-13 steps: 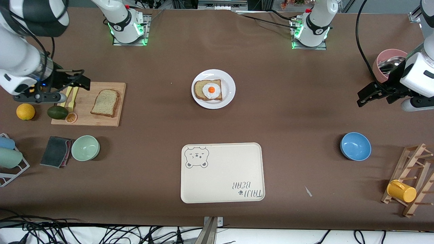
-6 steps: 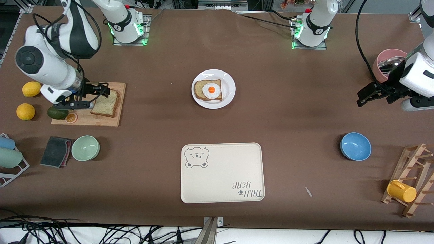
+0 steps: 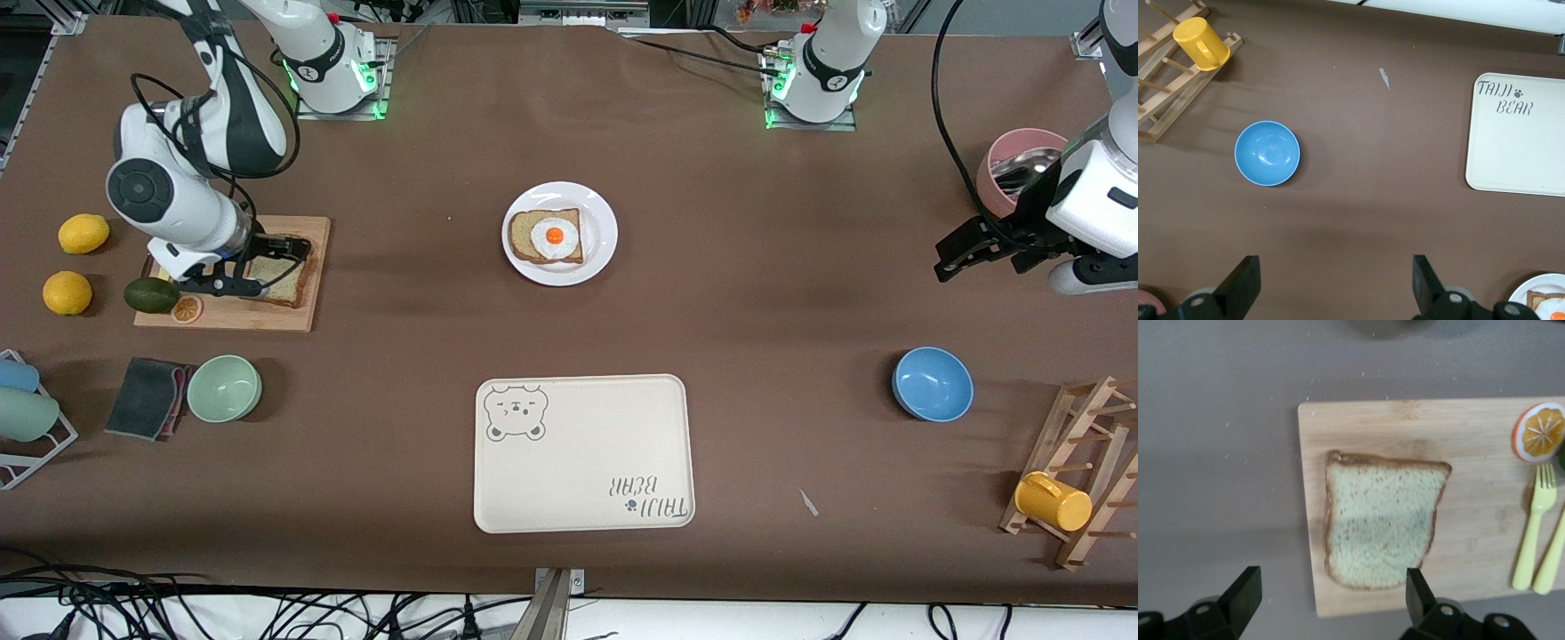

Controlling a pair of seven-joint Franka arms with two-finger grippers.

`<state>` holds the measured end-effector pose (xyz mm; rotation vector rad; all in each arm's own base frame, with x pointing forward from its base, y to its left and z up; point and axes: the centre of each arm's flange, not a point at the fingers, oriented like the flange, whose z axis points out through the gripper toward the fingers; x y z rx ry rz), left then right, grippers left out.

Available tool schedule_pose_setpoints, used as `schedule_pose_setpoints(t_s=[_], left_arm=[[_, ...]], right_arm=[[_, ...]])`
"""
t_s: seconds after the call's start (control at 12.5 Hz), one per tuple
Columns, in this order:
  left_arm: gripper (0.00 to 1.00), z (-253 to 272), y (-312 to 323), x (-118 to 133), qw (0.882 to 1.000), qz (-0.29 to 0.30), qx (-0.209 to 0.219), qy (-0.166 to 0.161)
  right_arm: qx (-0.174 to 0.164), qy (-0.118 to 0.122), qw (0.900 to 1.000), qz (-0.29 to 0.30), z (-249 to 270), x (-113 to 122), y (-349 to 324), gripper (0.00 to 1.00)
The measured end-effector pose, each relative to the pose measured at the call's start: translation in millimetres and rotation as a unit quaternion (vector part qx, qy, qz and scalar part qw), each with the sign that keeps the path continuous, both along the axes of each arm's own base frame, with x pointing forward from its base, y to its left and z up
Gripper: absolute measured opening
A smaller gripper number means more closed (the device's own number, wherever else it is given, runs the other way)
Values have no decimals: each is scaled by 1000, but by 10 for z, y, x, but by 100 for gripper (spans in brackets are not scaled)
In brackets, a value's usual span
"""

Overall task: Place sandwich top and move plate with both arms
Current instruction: 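Grasp the bread slice edge with the right gripper and lift it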

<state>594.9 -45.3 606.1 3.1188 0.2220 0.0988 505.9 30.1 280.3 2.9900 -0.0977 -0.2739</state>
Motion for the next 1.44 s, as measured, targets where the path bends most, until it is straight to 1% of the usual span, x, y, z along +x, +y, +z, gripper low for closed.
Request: schedule_pose_setpoints(t_s=[0.16, 0.24, 0.32, 0.64, 0.8, 1.04, 1.28, 1.44], left_arm=[[100, -3, 0, 2, 1000, 0, 0, 0], [100, -4, 0, 2, 1000, 0, 0, 0], [100, -5, 0, 3, 1000, 0, 0, 0], [100, -6, 0, 3, 1000, 0, 0, 0], [100, -6, 0, 3, 1000, 0, 0, 1], [100, -6, -7, 3, 1000, -1, 0, 1], [100, -6, -11, 2, 1000, -1, 0, 1], [100, -6, -11, 2, 1000, -1, 0, 1]], right_arm=[[-7, 1, 1000, -7, -250, 22, 4, 93], [-8, 5, 1000, -10, -351, 21, 6, 81], [-8, 8, 1000, -12, -428, 18, 8, 74], [-17, 9, 1000, -7, -587, 19, 8, 73], [-31, 9, 999, 1, -688, 14, 7, 71], [-34, 11, 999, 3, -792, 4, 12, 70], [-40, 4, 999, -2, -812, 18, 22, 71], [-44, 3, 999, -9, -827, 14, 38, 67]])
